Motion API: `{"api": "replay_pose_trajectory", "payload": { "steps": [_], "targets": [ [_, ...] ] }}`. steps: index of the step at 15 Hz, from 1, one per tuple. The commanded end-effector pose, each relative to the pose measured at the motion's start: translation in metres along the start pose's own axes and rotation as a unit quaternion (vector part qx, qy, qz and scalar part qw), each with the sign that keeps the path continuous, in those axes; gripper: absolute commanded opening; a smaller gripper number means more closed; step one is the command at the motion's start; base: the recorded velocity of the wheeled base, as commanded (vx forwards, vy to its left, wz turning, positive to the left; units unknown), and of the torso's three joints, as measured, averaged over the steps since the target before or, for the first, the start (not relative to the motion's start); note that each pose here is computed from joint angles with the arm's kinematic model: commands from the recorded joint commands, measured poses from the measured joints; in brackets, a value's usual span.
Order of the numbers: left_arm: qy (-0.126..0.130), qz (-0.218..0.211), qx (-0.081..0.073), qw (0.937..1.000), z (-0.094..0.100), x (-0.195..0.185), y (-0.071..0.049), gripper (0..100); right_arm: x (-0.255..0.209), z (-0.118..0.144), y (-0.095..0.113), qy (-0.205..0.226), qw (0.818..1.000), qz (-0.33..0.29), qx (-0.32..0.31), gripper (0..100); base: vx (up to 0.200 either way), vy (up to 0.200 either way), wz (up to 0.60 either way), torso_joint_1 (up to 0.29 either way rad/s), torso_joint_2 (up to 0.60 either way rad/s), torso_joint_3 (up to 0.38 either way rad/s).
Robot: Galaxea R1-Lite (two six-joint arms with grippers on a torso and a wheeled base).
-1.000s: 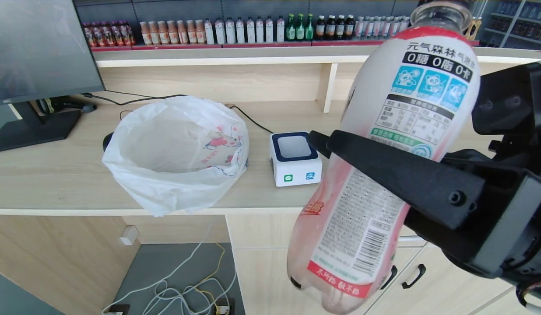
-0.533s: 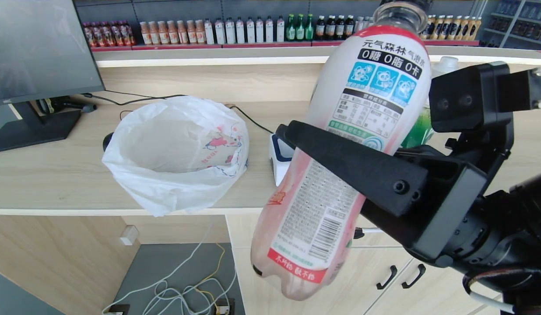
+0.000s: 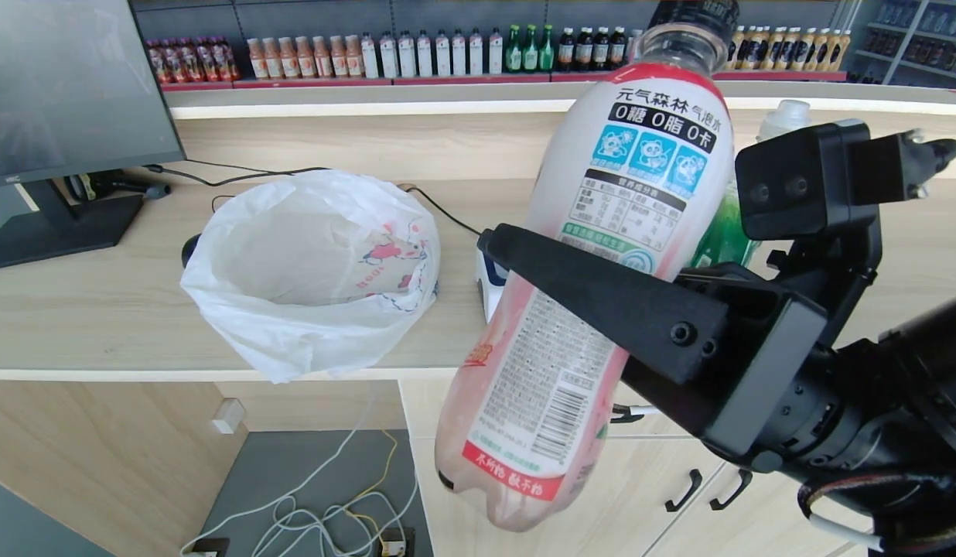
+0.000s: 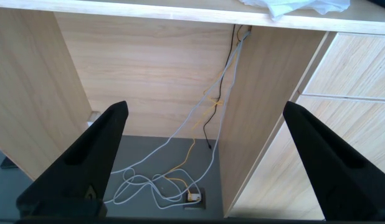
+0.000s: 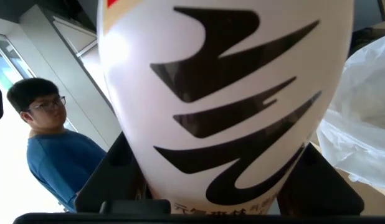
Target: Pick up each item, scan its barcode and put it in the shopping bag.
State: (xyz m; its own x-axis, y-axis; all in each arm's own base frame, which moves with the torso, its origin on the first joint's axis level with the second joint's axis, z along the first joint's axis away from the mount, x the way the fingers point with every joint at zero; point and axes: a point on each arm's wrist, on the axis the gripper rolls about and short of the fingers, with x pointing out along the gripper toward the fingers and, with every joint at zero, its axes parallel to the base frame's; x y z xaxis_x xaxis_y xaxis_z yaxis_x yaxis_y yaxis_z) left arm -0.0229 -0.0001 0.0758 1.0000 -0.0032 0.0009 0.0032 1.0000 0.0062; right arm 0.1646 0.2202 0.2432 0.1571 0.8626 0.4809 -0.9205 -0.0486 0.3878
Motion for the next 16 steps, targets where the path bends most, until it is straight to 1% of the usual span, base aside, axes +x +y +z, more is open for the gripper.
{"api": "replay_pose_trajectory", "payload": {
  "steps": [1,5,9,16],
  "targets": [
    [0.000,0.000,0.000,1.0000,0.0001,-0.0001,0.0000,100,-0.0001,0.0004,0.0003,-0.001,1.000,0.001,-0.001,0,0.000,0.000,0.00,0.000,0.00,0.000],
    [0.000,0.000,0.000,1.0000,-0.0004,0.0001,0.0000,100,0.0013,0.0056,0.0046,-0.008,1.000,0.009,-0.007,0,0.000,0.000,0.00,0.000,0.00,0.000],
    [0.000,0.000,0.000,1.0000,0.0001,-0.0001,0.0000,100,0.0013,0.0055,0.0046,-0.008,1.000,0.010,-0.013,0,0.000,0.000,0.00,0.000,0.00,0.000],
    [0.000,0.000,0.000,1.0000,0.0001,-0.0001,0.0000,100,-0.0002,0.0047,0.0073,0.000,0.997,0.020,-0.079,0,0.000,0.000,0.00,0.000,0.00,0.000]
  ]
}}
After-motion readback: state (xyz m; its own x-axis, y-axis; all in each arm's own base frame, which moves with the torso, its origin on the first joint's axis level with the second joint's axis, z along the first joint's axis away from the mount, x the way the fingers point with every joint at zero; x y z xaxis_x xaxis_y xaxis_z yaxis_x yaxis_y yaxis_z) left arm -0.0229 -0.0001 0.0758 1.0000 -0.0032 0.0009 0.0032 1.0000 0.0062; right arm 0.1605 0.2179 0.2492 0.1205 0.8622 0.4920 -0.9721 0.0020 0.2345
